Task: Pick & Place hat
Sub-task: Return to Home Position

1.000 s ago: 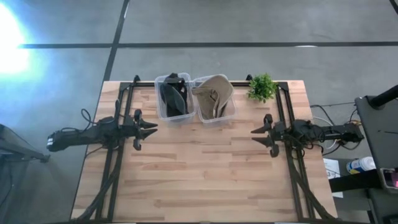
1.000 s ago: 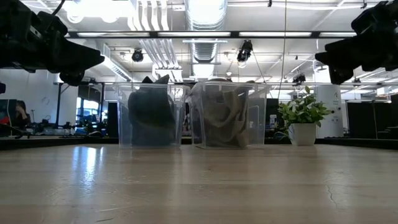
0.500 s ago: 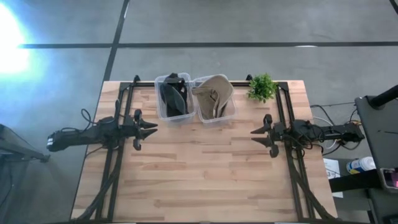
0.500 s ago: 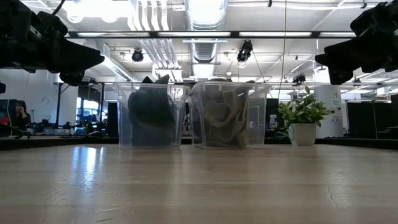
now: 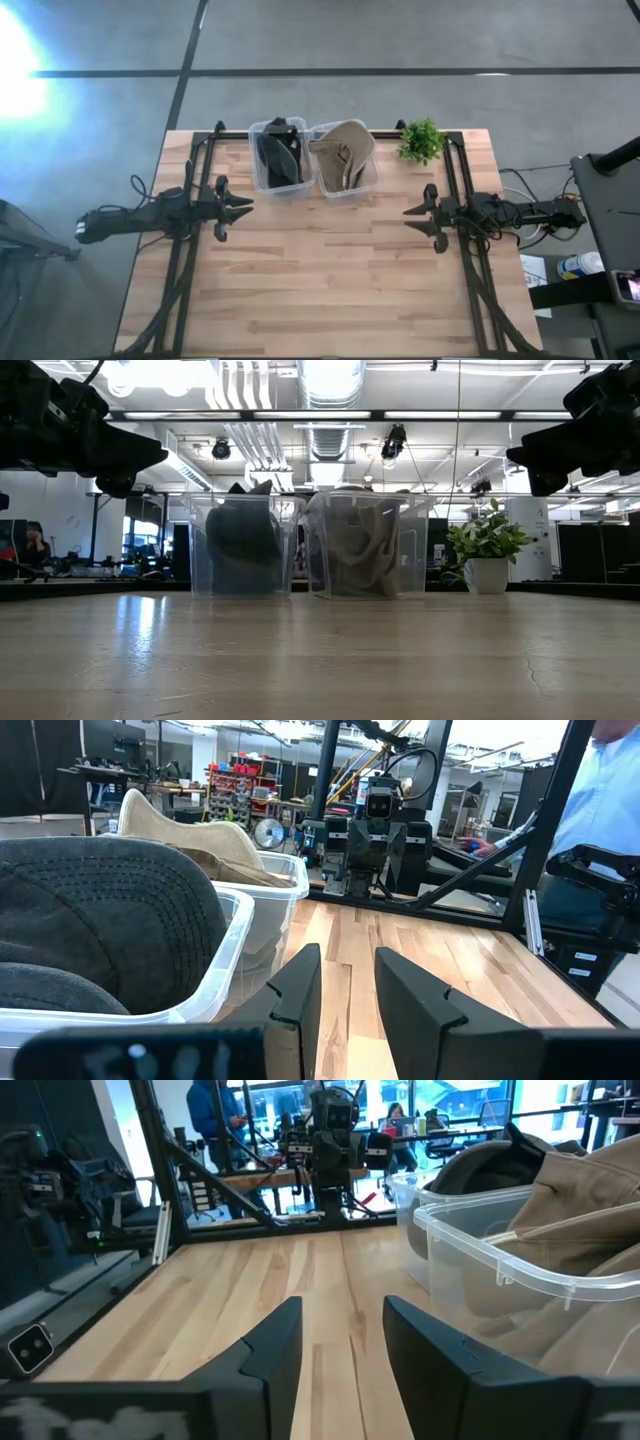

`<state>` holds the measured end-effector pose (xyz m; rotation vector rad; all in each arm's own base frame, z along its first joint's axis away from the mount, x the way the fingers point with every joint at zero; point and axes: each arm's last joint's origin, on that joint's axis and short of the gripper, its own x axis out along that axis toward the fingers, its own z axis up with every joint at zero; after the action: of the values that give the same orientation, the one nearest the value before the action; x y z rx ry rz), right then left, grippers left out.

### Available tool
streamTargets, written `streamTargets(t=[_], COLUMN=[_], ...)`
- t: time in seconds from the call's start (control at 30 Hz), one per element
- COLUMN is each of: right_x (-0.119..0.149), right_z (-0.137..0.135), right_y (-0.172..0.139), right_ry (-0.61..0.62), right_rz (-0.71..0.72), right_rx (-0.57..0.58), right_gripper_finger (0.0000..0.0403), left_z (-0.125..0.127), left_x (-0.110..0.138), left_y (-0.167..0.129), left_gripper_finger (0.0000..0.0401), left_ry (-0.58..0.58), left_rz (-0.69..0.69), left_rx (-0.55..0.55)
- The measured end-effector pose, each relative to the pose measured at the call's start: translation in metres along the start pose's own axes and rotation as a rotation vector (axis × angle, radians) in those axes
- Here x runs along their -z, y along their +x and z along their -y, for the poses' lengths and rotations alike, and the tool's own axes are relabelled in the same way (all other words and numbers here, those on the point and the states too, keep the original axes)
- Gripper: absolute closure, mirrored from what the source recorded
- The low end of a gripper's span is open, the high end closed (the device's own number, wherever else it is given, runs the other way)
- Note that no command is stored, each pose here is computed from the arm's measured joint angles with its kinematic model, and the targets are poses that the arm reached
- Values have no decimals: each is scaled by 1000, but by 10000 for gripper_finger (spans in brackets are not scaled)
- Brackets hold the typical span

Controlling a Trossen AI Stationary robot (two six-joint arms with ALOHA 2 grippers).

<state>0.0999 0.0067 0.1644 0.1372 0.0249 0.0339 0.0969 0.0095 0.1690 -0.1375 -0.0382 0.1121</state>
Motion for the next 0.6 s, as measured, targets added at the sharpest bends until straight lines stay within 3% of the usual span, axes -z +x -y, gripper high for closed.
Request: streamTargets(t=[0.6], right_x=[0], right_z=[0], right_y=[0], right_ry=[0], right_rz=[0], right_rx=[0], right_gripper_finger=[269], left_z=[0], left_x=[0], left_y=[0], left_gripper_finger=[309], left_ry=[0], left_rz=[1], left_rx=[0])
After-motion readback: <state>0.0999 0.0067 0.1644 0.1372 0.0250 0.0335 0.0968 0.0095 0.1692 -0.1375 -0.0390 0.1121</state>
